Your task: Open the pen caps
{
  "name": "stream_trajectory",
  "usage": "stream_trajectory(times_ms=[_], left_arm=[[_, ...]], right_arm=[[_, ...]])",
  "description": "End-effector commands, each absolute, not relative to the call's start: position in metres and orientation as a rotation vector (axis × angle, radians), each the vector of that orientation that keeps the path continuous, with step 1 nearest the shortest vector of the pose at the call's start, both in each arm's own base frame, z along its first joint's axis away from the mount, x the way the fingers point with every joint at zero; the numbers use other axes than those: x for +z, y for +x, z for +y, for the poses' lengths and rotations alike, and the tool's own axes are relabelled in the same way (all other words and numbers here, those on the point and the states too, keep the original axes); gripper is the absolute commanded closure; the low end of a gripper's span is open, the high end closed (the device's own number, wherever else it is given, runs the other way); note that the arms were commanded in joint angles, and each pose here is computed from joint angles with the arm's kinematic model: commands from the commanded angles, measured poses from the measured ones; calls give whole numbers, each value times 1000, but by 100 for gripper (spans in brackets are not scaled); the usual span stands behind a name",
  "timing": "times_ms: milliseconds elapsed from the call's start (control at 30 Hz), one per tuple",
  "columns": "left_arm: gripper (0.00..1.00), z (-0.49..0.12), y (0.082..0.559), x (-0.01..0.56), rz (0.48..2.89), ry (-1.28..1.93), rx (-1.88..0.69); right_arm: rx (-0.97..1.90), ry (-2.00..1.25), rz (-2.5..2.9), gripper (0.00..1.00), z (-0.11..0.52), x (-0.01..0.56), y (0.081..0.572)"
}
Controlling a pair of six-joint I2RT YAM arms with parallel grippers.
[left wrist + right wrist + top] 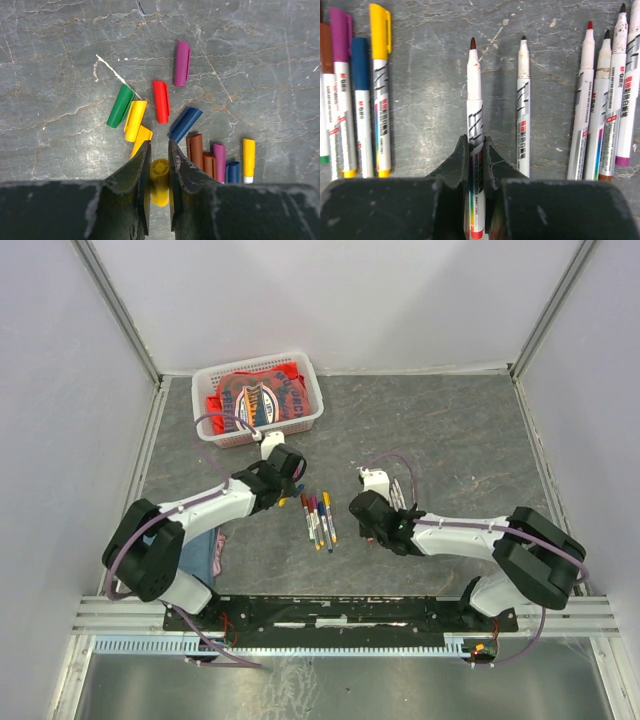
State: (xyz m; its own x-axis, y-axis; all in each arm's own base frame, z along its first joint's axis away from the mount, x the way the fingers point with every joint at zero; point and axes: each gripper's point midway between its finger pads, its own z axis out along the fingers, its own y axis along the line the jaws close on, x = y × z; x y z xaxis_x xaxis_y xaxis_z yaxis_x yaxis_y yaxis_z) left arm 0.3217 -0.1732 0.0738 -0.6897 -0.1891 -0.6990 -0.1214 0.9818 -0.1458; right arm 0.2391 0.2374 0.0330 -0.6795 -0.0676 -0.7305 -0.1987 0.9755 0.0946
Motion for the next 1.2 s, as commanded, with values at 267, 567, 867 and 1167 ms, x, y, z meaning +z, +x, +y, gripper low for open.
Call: stream_trajectory(times_ms=[267, 567, 867, 1167], left_arm=[[83, -163, 331, 67, 2310, -164, 89], [77, -168, 333, 61, 2307, -152, 113], [72, -168, 334, 60, 2300, -149, 138], [70, -166, 334, 61, 2295, -155, 151]], right_arm=[[118, -128, 2302, 82, 233, 25, 261], [43, -135, 2310, 76, 223, 18, 264], [-63, -151, 2313, 73, 209, 13, 270], [-169, -165, 2318, 73, 192, 8, 272]])
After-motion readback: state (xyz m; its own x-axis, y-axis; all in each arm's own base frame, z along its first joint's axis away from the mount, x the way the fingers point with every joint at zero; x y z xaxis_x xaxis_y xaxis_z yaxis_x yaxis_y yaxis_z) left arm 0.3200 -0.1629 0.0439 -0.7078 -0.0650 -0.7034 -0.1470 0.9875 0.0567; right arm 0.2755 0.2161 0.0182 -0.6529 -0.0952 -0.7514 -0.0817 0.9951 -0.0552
